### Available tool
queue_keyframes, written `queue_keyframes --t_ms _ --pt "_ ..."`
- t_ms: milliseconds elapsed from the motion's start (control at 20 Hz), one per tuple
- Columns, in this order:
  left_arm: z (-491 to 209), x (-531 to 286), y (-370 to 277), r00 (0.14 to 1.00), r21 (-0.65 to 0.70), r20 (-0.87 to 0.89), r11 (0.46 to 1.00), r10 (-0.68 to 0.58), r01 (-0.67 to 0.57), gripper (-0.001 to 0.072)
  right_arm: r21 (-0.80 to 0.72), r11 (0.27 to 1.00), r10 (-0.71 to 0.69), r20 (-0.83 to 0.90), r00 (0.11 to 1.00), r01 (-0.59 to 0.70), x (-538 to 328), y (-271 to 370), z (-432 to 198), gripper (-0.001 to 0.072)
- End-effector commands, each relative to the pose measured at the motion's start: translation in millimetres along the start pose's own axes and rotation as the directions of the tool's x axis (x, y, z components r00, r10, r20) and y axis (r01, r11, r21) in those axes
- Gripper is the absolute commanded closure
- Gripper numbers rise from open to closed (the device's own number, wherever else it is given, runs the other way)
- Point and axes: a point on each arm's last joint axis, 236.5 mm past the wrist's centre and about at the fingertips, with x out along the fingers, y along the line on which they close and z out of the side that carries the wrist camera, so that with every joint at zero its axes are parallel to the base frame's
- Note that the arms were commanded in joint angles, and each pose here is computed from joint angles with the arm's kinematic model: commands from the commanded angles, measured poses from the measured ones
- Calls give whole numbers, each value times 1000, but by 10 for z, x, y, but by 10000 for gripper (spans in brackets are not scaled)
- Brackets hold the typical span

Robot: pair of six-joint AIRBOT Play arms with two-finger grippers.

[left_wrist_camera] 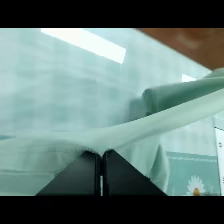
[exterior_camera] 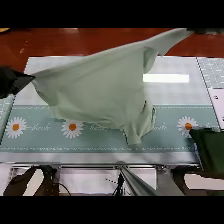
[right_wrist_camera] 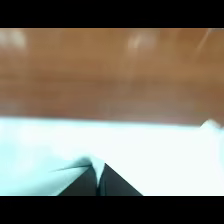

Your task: Fold the shirts.

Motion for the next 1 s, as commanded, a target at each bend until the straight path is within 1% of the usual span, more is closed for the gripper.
queue_keyframes --t_ms 0,100,200,250,500,650,700,750,800,850,900,950 --pt "66 332 423 999 -90 4 995 47 -46 680 65 995 89 -146 985 -80 494 219 -470 683" --pt "214 468 520 998 -113 42 993 37 -32 680 94 990 121 -172 978 -106 617 297 -577 683" --pt "270 617 617 999 -166 45 986 23 -15 680 118 985 147 -196 970 -126 698 359 -667 682" --pt "250 696 677 999 -193 28 981 19 -13 680 129 982 160 -210 965 -134 723 389 -715 682" --pt "-7 1110 972 995 -231 -97 972 25 -47 680 125 983 167 -340 925 -132 706 407 -1051 682" --pt "-220 1340 1009 984 -236 -175 970 14 -55 679 124 983 174 -405 898 -134 713 424 -1231 679" --pt "-261 1383 1015 982 -239 -190 969 11 -57 679 125 983 175 -412 894 -135 713 427 -1253 642" --pt "-274 1401 1021 981 -240 -195 969 11 -59 670 125 983 175 -410 895 -135 706 425 -1243 544" --pt "-236 1386 1022 982 -237 -187 970 12 -57 631 122 983 174 -410 895 -135 676 423 -1233 458" --pt "-165 1340 1011 984 -218 -175 975 9 -48 594 102 985 173 -417 892 -143 620 406 -1230 398" --pt "-74 1252 989 985 -180 -172 983 -3 -29 389 47 987 157 -434 887 -152 520 343 -1237 373" --pt "30 1130 997 985 -146 -173 989 -7 -18 253 -13 990 121 -457 881 -143 407 247 -1258 316"
